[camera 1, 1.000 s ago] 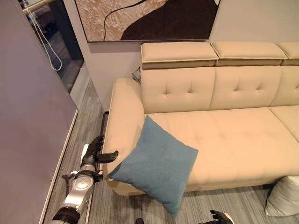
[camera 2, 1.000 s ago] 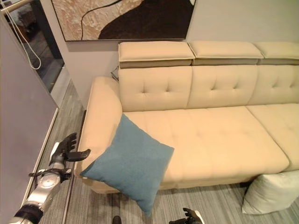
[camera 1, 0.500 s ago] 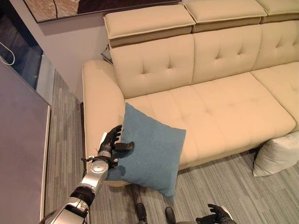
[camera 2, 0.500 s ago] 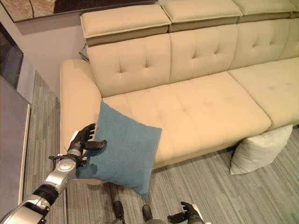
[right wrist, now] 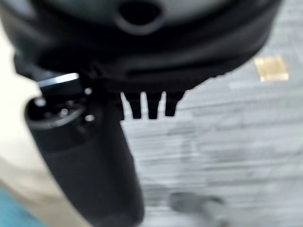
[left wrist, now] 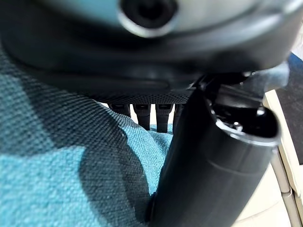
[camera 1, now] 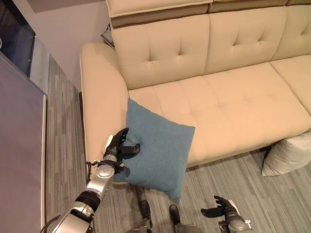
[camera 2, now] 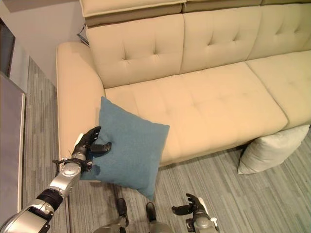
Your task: Pick up all the scattered cushions and arrange them neatly on the sofa.
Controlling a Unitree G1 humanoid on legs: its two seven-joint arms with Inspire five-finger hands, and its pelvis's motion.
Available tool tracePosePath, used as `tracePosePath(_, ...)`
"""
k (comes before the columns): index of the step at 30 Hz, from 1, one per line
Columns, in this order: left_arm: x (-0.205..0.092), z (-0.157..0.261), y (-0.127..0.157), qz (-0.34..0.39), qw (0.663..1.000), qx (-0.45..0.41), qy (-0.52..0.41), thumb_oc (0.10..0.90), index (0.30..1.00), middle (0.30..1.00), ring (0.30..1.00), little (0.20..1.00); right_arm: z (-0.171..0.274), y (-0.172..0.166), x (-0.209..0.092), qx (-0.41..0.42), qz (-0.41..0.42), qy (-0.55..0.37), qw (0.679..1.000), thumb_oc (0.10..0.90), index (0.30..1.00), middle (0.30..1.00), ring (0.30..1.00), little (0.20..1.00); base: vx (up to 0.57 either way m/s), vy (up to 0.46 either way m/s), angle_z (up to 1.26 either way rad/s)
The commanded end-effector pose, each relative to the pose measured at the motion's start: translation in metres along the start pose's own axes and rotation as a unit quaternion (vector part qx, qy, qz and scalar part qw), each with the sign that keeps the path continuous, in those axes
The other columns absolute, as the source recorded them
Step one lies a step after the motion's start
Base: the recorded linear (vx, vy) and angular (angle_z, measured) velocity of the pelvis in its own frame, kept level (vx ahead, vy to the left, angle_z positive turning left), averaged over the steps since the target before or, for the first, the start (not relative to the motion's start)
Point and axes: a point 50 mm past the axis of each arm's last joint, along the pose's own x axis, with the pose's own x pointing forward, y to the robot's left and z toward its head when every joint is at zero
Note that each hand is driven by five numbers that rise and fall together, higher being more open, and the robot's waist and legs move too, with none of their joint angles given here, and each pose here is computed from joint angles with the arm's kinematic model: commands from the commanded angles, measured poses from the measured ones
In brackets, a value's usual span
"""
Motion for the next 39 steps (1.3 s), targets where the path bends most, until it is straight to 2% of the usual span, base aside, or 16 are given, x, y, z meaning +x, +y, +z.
tracePosePath(1, 0.000, 0.009, -0.017, -0.026, 0.999, -0.029, -0.029, 0.800, 0.900, 0.900, 0.900, 0.900, 0.021, -0.017, 0.001, 0.107, -0.042, -0.057, 0.992, 0.800, 0.900, 0.900, 0.900, 0.900, 0.00, 0.000, 0.00)
tracePosePath(3, -0.004, 0.006, -0.021, -0.033, 0.998, -0.039, -0.028, 0.800, 0.900, 0.900, 0.900, 0.900, 0.032, -0.016, 0.002, 0.158, -0.044, -0.077, 0.983, 0.800, 0.900, 0.900, 0.900, 0.900, -0.02, -0.002, 0.00)
tracePosePath(4, -0.004, 0.006, -0.021, -0.033, 0.998, -0.039, -0.028, 0.800, 0.900, 0.900, 0.900, 0.900, 0.032, -0.016, 0.002, 0.158, -0.044, -0.076, 0.983, 0.800, 0.900, 0.900, 0.900, 0.900, 0.00, 0.000, 0.00)
tracePosePath(5, -0.008, 0.000, -0.025, -0.042, 0.998, -0.046, -0.021, 0.800, 0.900, 0.900, 0.900, 0.900, 0.041, -0.014, 0.002, 0.204, -0.041, -0.093, 0.974, 0.800, 0.900, 0.900, 0.900, 0.900, 0.00, 0.000, 0.00)
tracePosePath(8, -0.014, -0.006, -0.030, -0.055, 0.997, -0.055, -0.014, 0.800, 0.900, 0.900, 0.900, 0.900, 0.056, -0.006, 0.002, 0.272, -0.022, -0.114, 0.955, 0.800, 0.900, 0.900, 0.900, 0.900, 0.00, 0.000, 0.00)
tracePosePath(11, -0.017, -0.008, -0.032, -0.056, 0.996, -0.070, -0.013, 0.800, 0.900, 0.900, 0.900, 0.900, 0.073, 0.006, 0.002, 0.309, 0.005, -0.138, 0.941, 0.800, 0.900, 0.900, 0.900, 0.900, -0.01, -0.005, 0.00)
tracePosePath(24, -0.011, 0.027, -0.035, -0.064, 0.989, -0.099, -0.084, 0.800, 0.900, 0.900, 0.900, 0.900, 0.139, 0.026, 0.002, 0.308, 0.050, -0.206, 0.928, 0.800, 0.900, 0.900, 0.900, 0.900, -0.03, 0.000, 0.05)
tracePosePath(28, -0.007, 0.044, -0.042, -0.071, 0.985, -0.111, -0.113, 0.800, 0.900, 0.900, 0.900, 0.900, 0.153, 0.050, -0.004, 0.317, 0.096, -0.216, 0.919, 0.800, 0.900, 0.900, 0.900, 0.900, -0.01, -0.001, 0.02)
tracePosePath(31, -0.007, 0.044, -0.048, -0.074, 0.984, -0.120, -0.108, 0.800, 0.900, 0.900, 0.900, 0.900, 0.157, 0.066, -0.008, 0.325, 0.128, -0.217, 0.911, 0.800, 0.900, 0.900, 0.900, 0.900, -0.01, -0.001, 0.01)
tracePosePath(33, -0.008, 0.037, -0.058, -0.079, 0.984, -0.131, -0.089, 0.800, 0.900, 0.900, 0.900, 0.900, 0.161, 0.093, -0.018, 0.321, 0.189, -0.215, 0.903, 0.800, 0.900, 0.900, 0.900, 0.900, 0.00, 0.000, 0.00)
tracePosePath(35, -0.009, 0.034, -0.060, -0.080, 0.984, -0.134, -0.083, 0.800, 0.900, 0.900, 0.900, 0.900, 0.163, 0.101, -0.021, 0.323, 0.206, -0.216, 0.898, 0.800, 0.900, 0.900, 0.900, 0.900, 0.00, -0.001, 0.02)
tracePosePath(36, -0.009, 0.031, -0.063, -0.081, 0.985, -0.134, -0.077, 0.717, 0.775, 0.775, 0.775, 0.775, 0.163, 0.108, -0.024, 0.322, 0.222, -0.215, 0.895, 0.565, 0.547, 0.547, 0.547, 0.547, 0.00, 0.000, 0.00)
tracePosePath(37, -0.011, 0.027, -0.065, -0.082, 0.985, -0.138, -0.068, 0.513, 0.469, 0.469, 0.469, 0.469, 0.165, 0.116, -0.029, 0.319, 0.242, -0.217, 0.891, 0.400, 0.300, 0.300, 0.300, 0.300, 0.00, 0.000, 0.00)
tracePosePath(38, -0.012, 0.023, -0.066, -0.081, 0.985, -0.142, -0.060, 0.400, 0.300, 0.300, 0.300, 0.300, 0.167, 0.124, -0.034, 0.314, 0.262, -0.223, 0.885, 0.400, 0.300, 0.300, 0.300, 0.300, 0.00, 0.000, 0.00)
tracePosePath(39, -0.014, 0.018, -0.065, -0.078, 0.985, -0.146, -0.052, 0.400, 0.300, 0.300, 0.300, 0.300, 0.167, 0.125, -0.037, 0.310, 0.274, -0.228, 0.882, 0.400, 0.300, 0.300, 0.300, 0.300, 0.00, 0.000, 0.00)
